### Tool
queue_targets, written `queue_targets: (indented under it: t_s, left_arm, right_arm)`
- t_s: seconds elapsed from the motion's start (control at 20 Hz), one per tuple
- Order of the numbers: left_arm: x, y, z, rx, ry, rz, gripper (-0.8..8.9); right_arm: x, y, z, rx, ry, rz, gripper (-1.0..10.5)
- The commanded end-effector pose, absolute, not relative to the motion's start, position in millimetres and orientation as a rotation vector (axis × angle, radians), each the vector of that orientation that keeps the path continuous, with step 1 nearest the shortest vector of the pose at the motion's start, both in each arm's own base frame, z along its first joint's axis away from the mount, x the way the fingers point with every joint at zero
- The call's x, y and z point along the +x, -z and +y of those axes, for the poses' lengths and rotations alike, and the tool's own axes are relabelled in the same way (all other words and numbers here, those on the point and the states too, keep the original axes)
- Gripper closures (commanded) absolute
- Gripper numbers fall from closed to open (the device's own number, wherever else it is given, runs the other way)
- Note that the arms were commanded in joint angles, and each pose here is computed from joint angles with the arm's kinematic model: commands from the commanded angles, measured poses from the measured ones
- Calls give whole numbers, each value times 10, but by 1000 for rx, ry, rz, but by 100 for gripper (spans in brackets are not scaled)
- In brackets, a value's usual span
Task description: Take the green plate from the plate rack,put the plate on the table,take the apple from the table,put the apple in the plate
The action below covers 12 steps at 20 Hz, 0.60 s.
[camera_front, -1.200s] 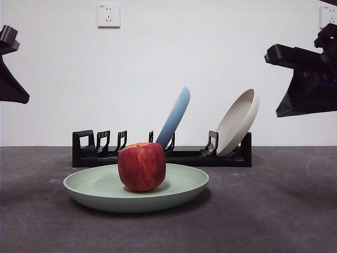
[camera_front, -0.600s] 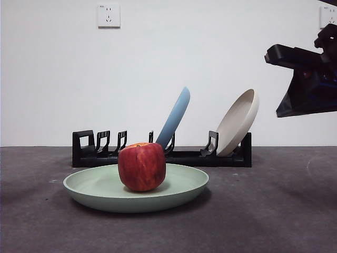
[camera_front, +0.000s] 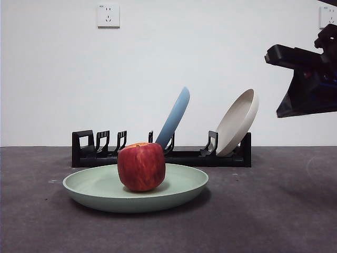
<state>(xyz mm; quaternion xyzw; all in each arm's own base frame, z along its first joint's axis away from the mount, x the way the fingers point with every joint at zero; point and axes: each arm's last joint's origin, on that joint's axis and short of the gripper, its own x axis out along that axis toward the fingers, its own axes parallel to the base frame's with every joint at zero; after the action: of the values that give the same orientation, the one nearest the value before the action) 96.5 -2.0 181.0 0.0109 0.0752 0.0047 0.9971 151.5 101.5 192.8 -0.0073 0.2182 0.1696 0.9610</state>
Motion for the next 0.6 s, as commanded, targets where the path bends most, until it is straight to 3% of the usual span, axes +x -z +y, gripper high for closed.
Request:
queue_targets:
  t_s: [0.05,0.6]
  left_arm:
    - [999,-1650,-14,25,-10,142,816]
    - [959,-1462,-18,-1,24,190,816]
  right_arm:
    - [1512,-1921,1013,-6,-339,443,946]
    - [1512,-1922,1013,-6,-339,443,946]
